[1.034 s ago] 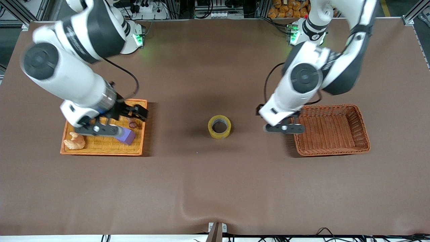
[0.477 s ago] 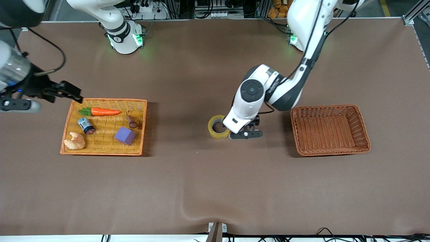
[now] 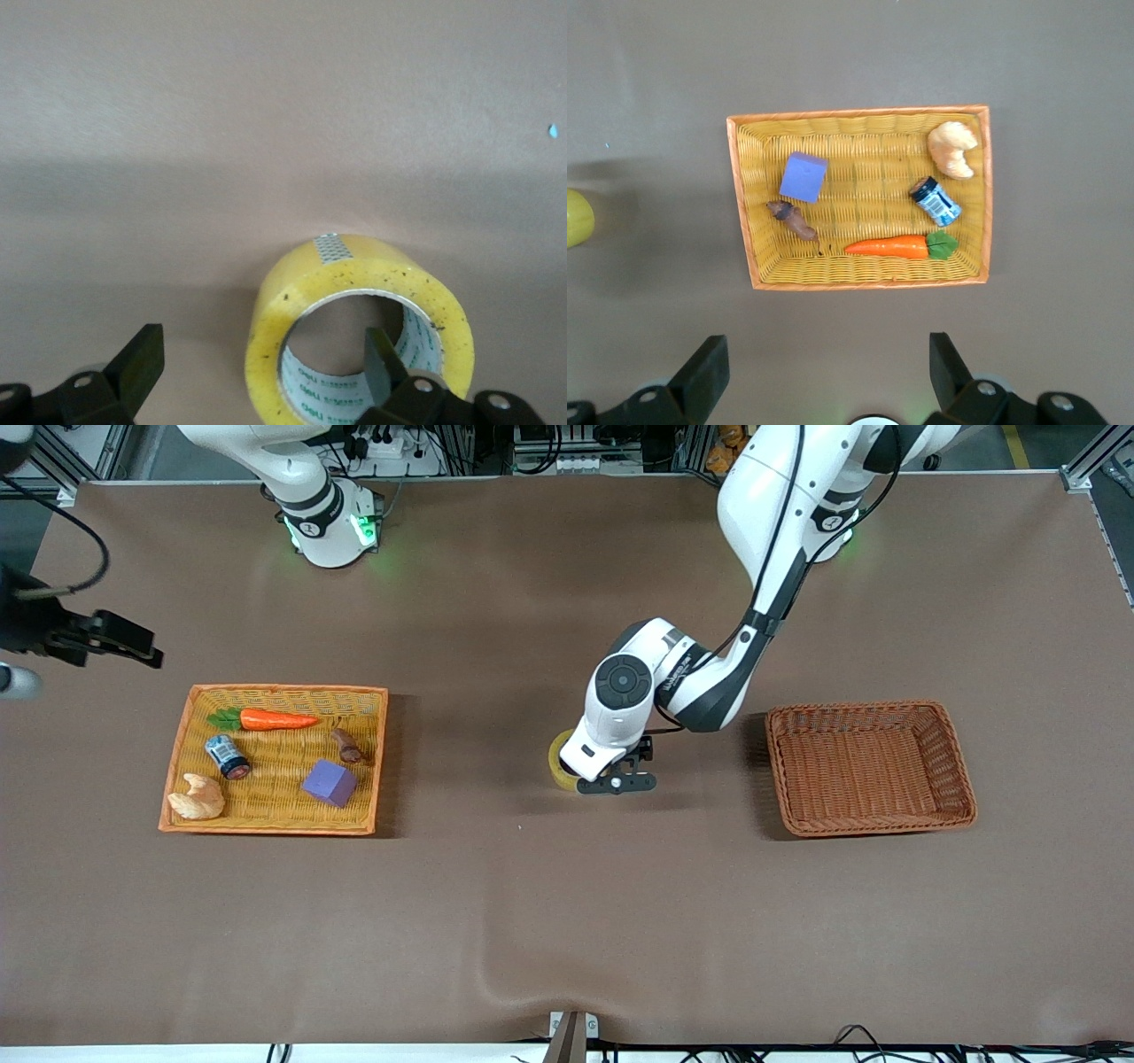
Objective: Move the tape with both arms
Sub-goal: 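Grasp the tape roll with the left gripper while the right gripper withdraws, then carry the tape roll with the left gripper over the brown basket and lower it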
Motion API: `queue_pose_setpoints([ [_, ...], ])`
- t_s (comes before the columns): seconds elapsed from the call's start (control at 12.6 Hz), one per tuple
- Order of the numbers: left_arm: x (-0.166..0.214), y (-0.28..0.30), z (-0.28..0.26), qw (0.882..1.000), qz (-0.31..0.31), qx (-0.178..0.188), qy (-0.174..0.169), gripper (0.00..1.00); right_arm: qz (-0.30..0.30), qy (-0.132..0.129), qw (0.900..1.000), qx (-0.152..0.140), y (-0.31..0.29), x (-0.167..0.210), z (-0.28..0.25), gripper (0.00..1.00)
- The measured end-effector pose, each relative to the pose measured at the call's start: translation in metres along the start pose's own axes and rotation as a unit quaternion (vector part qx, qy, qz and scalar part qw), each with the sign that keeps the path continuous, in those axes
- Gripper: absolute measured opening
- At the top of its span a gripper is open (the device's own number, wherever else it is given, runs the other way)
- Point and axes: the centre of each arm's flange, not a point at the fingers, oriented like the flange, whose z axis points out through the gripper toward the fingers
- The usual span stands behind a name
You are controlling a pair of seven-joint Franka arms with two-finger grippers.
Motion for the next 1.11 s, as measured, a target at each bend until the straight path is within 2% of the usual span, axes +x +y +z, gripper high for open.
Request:
queue_pose_setpoints([
  [0.16,-0.003,0.002,0.009,1.000,0.003,0.001,-0.001,1.00,0.005,-0.007,1.000,-0.004,0.008,-0.008,-0.009,1.00],
  [0.4,-0.013,0.010,0.018,1.000,0.011,0.005,-0.006,1.00,-0.010,-0.005,1.000,-0.003,0.013,-0.010,-0.013,1.00],
  [0.48,-0.015,0.011,0.022,1.000,0.012,0.007,-0.008,0.92,-0.011,-0.005,1.000,-0.003,0.015,-0.010,-0.013,1.00],
  [0.95,-0.012,0.011,0.017,1.000,0.011,0.010,-0.007,0.21,-0.021,0.013,1.000,-0.003,0.008,-0.005,-0.015,1.00],
  [1.11,0.001,0.006,-0.010,1.000,0.004,0.007,0.005,0.22,-0.022,0.015,1.000,-0.002,0.007,-0.004,-0.015,1.00],
])
